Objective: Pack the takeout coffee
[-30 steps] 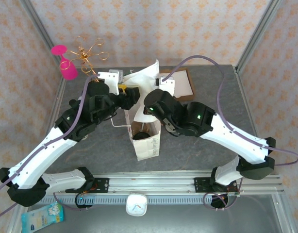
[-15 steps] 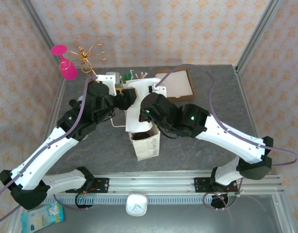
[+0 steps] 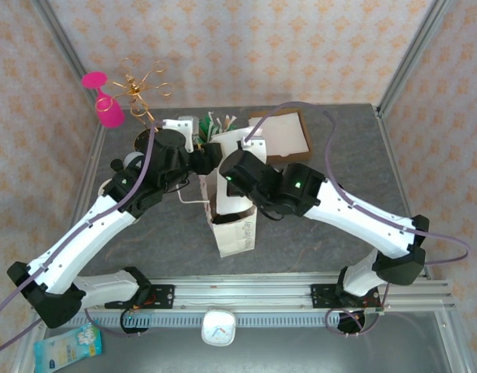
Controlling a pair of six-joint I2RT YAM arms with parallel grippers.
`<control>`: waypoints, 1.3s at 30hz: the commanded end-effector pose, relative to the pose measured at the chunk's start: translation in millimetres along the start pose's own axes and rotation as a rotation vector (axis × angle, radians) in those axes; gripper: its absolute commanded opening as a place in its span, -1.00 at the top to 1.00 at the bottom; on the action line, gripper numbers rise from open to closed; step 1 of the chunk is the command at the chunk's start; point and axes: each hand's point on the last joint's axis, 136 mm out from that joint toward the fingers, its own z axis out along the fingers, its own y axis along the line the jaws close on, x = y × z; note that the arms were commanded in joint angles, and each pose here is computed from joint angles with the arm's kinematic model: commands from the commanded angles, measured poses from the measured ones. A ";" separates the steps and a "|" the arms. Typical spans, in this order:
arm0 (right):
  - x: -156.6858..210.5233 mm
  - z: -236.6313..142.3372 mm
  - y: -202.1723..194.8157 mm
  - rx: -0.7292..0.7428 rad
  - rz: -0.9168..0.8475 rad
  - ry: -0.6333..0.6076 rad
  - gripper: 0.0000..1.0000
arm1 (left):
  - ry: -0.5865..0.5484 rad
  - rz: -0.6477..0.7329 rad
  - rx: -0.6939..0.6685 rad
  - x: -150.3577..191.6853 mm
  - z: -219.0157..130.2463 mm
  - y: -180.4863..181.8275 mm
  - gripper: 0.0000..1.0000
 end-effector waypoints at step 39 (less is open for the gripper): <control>-43.5 -15.4 -4.2 -0.018 -0.077 0.050 -0.25 | -0.122 -0.054 -0.123 -25.2 -52.4 35.6 -0.22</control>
